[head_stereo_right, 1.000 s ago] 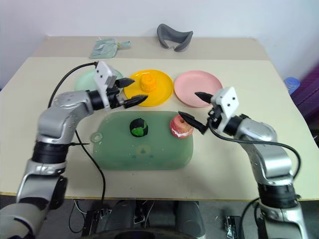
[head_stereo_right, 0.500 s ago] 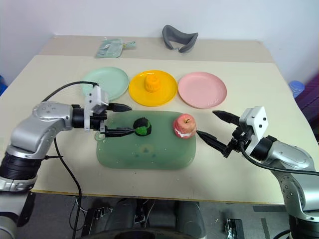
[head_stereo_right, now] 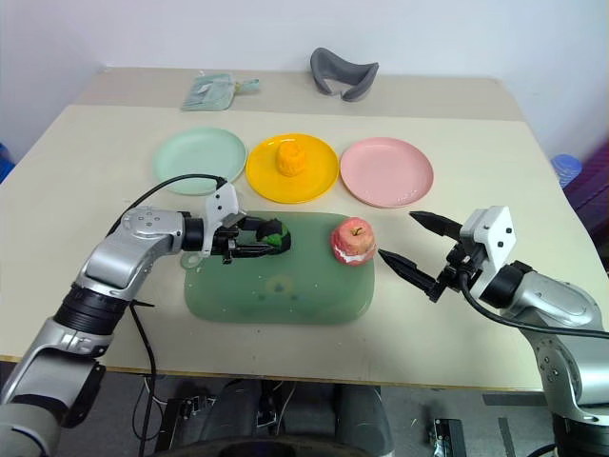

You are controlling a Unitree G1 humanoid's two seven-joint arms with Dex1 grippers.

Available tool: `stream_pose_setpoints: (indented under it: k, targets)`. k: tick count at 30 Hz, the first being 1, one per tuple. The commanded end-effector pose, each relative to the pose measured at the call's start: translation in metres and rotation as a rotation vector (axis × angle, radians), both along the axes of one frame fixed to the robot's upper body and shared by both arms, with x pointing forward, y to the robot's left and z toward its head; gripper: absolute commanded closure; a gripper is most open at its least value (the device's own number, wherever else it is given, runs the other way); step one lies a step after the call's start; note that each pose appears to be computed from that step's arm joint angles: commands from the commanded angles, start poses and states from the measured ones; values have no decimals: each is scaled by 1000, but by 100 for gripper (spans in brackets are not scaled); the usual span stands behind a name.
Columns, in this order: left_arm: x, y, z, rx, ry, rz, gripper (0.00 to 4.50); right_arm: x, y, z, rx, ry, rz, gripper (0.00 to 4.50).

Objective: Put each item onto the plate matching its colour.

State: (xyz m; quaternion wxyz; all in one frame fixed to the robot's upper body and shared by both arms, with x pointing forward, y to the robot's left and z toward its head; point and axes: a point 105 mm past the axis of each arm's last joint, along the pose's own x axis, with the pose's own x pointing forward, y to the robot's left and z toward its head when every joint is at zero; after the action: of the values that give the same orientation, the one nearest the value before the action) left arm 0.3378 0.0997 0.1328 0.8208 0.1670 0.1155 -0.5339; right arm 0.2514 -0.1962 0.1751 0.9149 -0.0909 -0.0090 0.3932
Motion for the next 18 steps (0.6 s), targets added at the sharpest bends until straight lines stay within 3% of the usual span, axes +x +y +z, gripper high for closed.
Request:
stream_pose_setpoints:
  k: [1,6,11,18]
  targets:
    - [16,18,26,-122,-39,162,172,-1,0,7,-8,-42,1,0]
    - [56,63,56,-288,-123,550,172,5,1,11,-6,-60,2,0]
    - [92,108,73,-366,-206,939,172,25,8,24,-3,-144,-13,0]
    - [113,115,73,-395,-252,1139,172,55,51,48,64,-274,67,0]
